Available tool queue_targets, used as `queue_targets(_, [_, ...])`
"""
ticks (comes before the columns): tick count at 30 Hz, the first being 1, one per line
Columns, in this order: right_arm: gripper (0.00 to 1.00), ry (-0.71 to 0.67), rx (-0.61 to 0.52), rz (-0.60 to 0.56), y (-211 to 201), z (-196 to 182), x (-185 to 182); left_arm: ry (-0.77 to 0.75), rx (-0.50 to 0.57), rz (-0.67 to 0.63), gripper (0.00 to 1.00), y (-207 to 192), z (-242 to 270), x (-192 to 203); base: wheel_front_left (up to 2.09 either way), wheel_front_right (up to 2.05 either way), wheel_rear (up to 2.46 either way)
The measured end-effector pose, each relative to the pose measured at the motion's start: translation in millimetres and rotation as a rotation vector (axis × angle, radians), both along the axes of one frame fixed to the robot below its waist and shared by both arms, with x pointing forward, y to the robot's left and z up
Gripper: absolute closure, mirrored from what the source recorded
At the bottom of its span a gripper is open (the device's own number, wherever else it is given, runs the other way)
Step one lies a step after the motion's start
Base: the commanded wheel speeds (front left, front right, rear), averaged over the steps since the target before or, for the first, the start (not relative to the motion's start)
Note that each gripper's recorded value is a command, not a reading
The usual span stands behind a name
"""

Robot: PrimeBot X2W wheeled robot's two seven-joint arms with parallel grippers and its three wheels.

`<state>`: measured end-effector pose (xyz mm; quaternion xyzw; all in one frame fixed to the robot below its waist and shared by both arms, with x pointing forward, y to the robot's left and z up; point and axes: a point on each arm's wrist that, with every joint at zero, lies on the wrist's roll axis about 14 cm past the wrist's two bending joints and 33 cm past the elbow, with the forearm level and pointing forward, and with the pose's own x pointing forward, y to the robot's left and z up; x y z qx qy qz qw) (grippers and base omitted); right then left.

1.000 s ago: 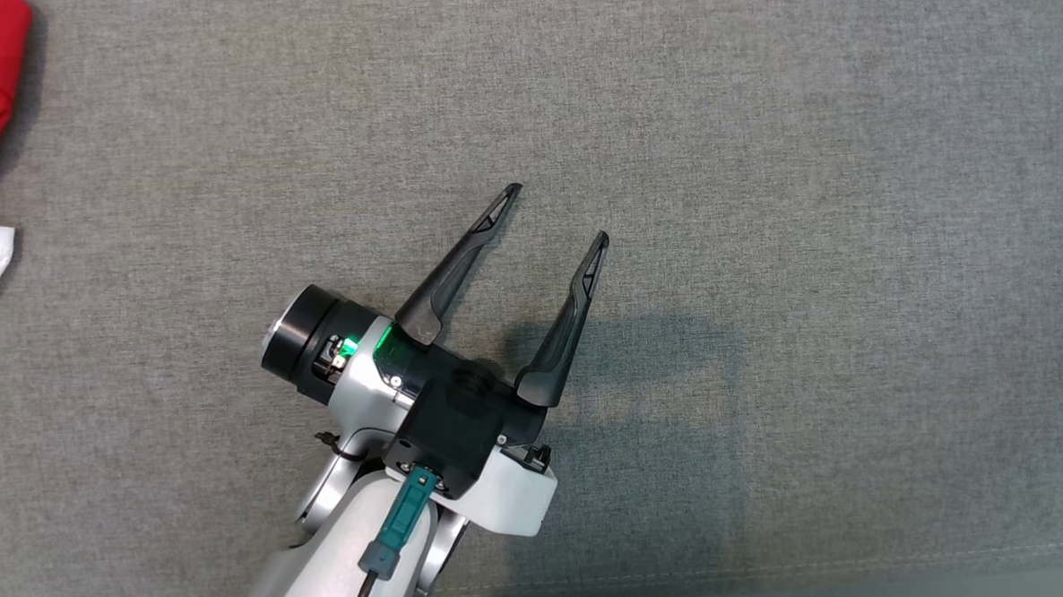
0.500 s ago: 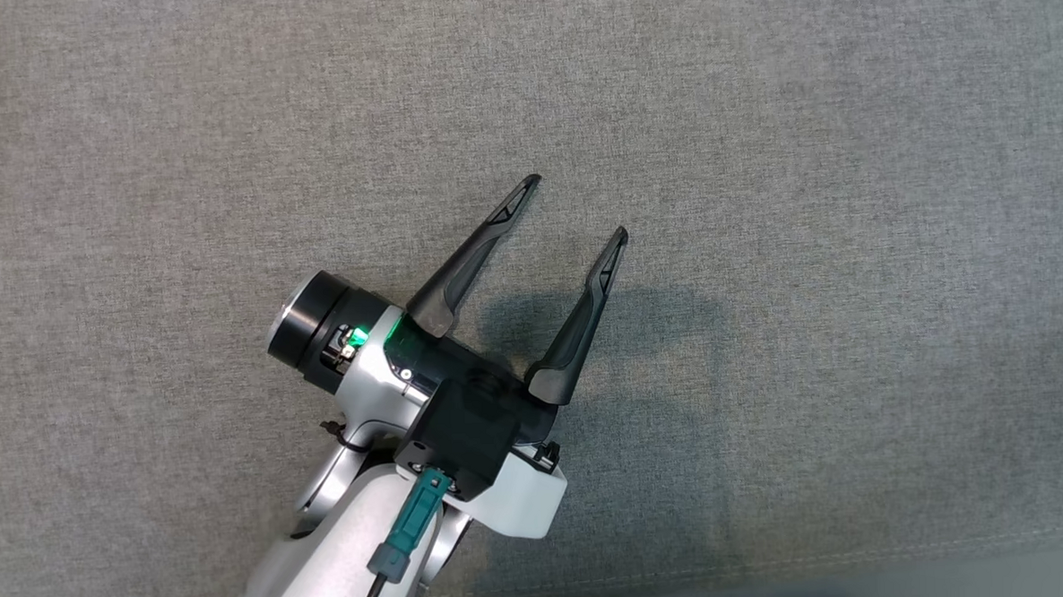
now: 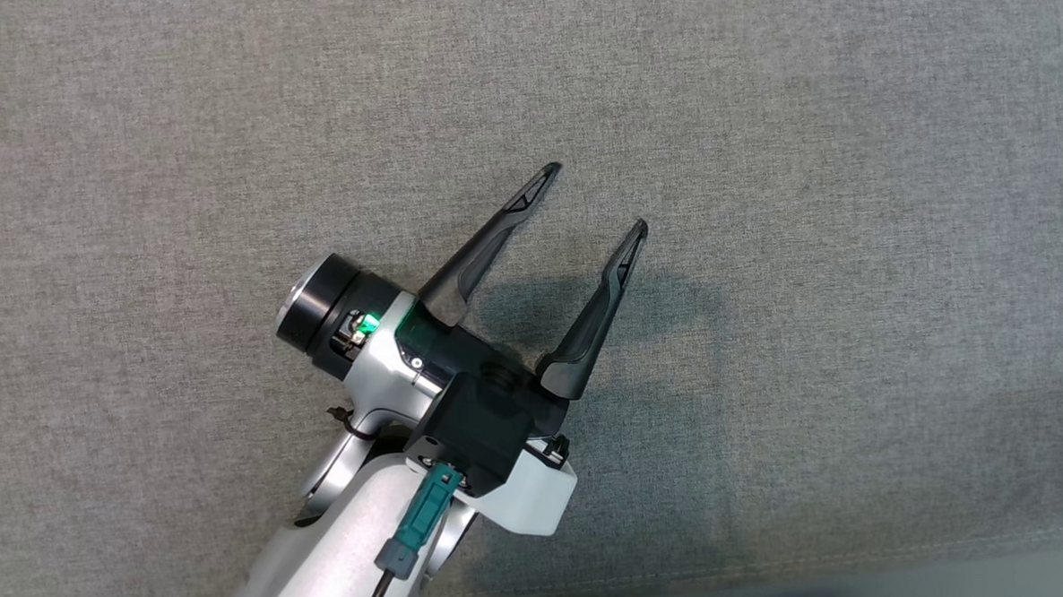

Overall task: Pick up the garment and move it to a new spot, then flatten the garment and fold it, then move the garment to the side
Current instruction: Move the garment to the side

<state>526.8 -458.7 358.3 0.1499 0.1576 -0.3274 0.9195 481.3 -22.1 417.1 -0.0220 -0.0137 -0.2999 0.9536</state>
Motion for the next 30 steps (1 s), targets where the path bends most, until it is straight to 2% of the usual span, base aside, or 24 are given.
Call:
queue_targets(1, [0.58,0.0,-0.003,-0.001,0,0,0,-0.003,0.0,-0.001,0.0,-1,1,0,0.0,0.0,0.0])
queue_targets(2, [0.0,0.006,-0.004,-0.001,-1,0,-1,-0.002,0.001,-0.002,0.0,-1,0,0,0.0,0.0,0.0])
queue_targets(8, [0.0,0.049,-0.037,0.002,-9,7,-9,-0.001,0.006,-0.007,0.0,-2,2,-2,0.0,0.0,0.0])
queue_targets(17, [0.0,0.064,-0.158,0.031,-20,44,-18,-0.02,0.007,0.008,0.0,-2,16,-3,0.0,0.0,0.0])
queue_targets(22, [0.0,0.018,-0.149,0.106,18,56,-6,-0.051,0.023,0.057,0.0,6,34,-3,0.0,0.0,0.0])
queue_targets(26, [0.0,-0.033,-0.135,0.181,55,76,1,-0.022,-0.07,0.128,0.0,18,58,-12,0.0,0.0,0.0])
queue_targets(30, [0.0,-0.096,-0.149,0.242,83,99,8,-0.046,-0.085,0.194,0.0,34,77,-19,0.0,0.0,0.0])
